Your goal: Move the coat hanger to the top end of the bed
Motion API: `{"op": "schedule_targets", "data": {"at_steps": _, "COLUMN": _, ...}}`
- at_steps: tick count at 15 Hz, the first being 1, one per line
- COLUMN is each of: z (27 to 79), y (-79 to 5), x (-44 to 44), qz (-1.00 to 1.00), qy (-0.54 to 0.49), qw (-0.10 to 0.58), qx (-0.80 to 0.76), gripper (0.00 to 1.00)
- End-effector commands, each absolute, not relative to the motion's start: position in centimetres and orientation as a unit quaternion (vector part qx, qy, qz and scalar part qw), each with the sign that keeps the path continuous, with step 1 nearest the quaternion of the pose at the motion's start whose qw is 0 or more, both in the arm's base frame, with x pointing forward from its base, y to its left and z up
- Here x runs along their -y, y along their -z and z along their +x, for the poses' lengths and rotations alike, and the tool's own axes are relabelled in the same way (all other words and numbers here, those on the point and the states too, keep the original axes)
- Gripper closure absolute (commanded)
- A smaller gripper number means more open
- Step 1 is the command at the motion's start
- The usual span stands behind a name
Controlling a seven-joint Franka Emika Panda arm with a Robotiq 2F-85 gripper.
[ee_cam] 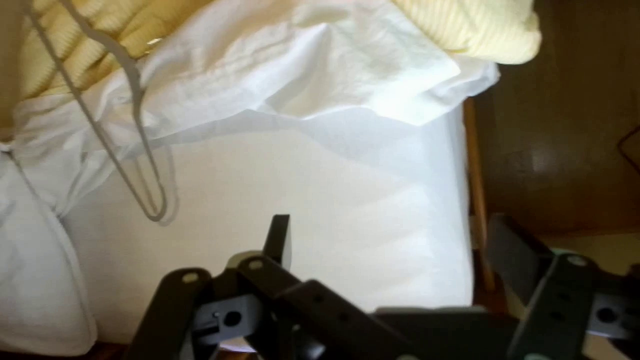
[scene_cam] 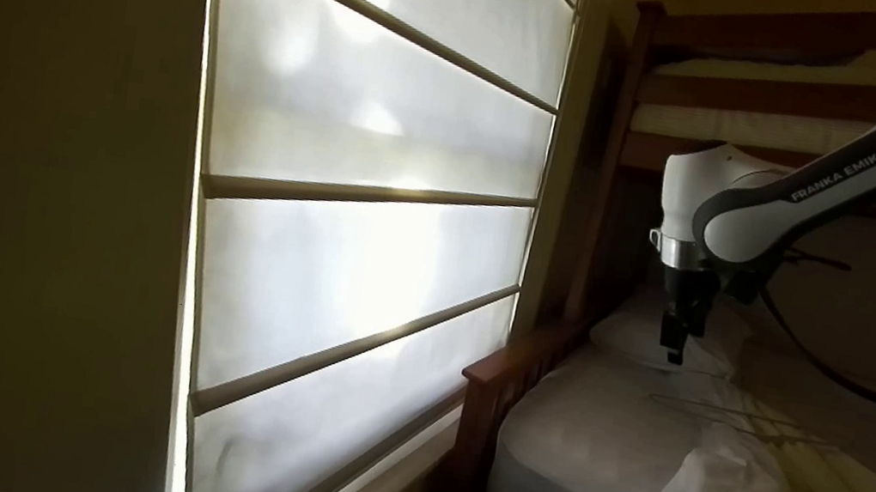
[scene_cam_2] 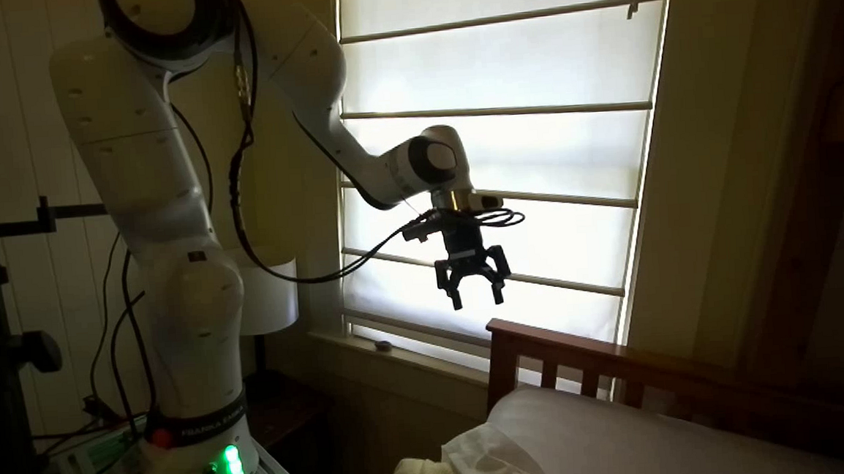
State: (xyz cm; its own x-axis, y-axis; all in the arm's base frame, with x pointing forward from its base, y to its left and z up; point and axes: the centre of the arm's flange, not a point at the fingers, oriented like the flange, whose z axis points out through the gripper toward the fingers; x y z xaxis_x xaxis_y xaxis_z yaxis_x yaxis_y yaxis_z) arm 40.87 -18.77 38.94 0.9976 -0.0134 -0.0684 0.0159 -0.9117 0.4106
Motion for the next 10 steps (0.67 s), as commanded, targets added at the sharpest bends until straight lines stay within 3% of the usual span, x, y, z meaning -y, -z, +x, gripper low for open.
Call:
{"op": "schedule_targets", "data": {"at_steps": 1, "z": 38.8, "y": -36.9, "x": 24.8, "qz": 0.964, "qy": 0.049, "qw": 0.262, "qx": -0.002, "gripper": 0.0}}
{"op": "schedule_targets", "data": {"at_steps": 10, "z": 31.8, "y": -31.4, "x": 39.3, "qz": 0.935, "qy": 0.175, "qw": 0.224, "qx": 0.214, "gripper": 0.0}}
